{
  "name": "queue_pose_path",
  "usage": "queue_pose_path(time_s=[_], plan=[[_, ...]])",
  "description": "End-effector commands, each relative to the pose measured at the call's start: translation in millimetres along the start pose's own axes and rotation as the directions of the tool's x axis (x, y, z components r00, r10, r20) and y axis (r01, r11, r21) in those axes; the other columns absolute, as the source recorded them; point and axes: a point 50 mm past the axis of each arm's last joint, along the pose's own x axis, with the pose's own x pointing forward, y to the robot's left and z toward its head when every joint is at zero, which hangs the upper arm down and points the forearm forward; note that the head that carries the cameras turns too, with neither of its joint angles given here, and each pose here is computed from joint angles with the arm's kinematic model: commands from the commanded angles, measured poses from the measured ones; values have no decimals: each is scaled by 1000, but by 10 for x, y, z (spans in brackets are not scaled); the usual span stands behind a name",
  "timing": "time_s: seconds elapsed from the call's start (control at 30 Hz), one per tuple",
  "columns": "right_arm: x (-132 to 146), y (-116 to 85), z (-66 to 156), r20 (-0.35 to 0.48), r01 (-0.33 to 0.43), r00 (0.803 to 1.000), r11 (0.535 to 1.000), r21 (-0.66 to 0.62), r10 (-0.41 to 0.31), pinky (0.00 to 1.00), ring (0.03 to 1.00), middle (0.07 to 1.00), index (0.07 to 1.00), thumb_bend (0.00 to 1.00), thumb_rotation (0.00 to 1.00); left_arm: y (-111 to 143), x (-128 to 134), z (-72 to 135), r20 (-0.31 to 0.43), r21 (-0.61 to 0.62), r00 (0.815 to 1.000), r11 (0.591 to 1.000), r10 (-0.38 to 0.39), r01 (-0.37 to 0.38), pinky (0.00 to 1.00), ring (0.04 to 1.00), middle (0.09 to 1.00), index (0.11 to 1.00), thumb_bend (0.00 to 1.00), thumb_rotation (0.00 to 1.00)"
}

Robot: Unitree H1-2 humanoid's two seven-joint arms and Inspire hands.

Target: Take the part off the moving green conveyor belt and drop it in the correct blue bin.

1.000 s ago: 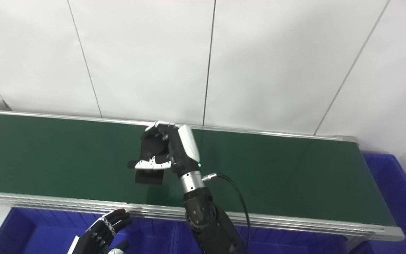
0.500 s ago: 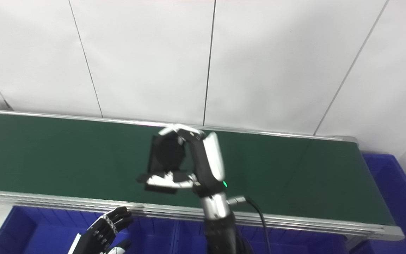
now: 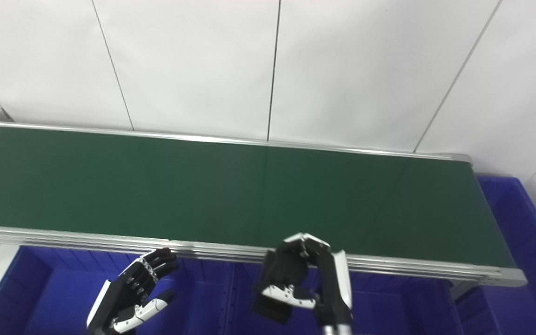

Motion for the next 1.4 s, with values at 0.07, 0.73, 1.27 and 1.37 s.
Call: queue_pose_path(time_s=[0.07, 0.73, 1.27, 1.37], plan=[[-34, -102, -55, 12, 48, 999, 999, -17, -48, 75, 104, 131, 127, 529, 0, -23, 54, 100, 37, -8, 999, 1000, -26, 26, 841, 741, 748, 745, 641, 0], [-73, -190, -215, -85, 87, 992, 988, -125, -98, 507, 571, 591, 621, 659, 118, 62, 13, 139, 31, -1, 999, 1000, -13, 13, 823, 740, 739, 735, 631, 0], [-155, -156, 23, -194, -114, 979, 959, -258, 64, 853, 944, 985, 1000, 827, 441, 88, 48, 171, 36, -2, 999, 1000, -31, 32, 823, 730, 728, 731, 642, 0], [-166, -151, 47, -188, -116, 980, 960, -256, 68, 840, 940, 983, 1000, 830, 463, 92, 43, 177, 31, -1, 999, 1000, -29, 29, 821, 729, 729, 731, 647, 0]])
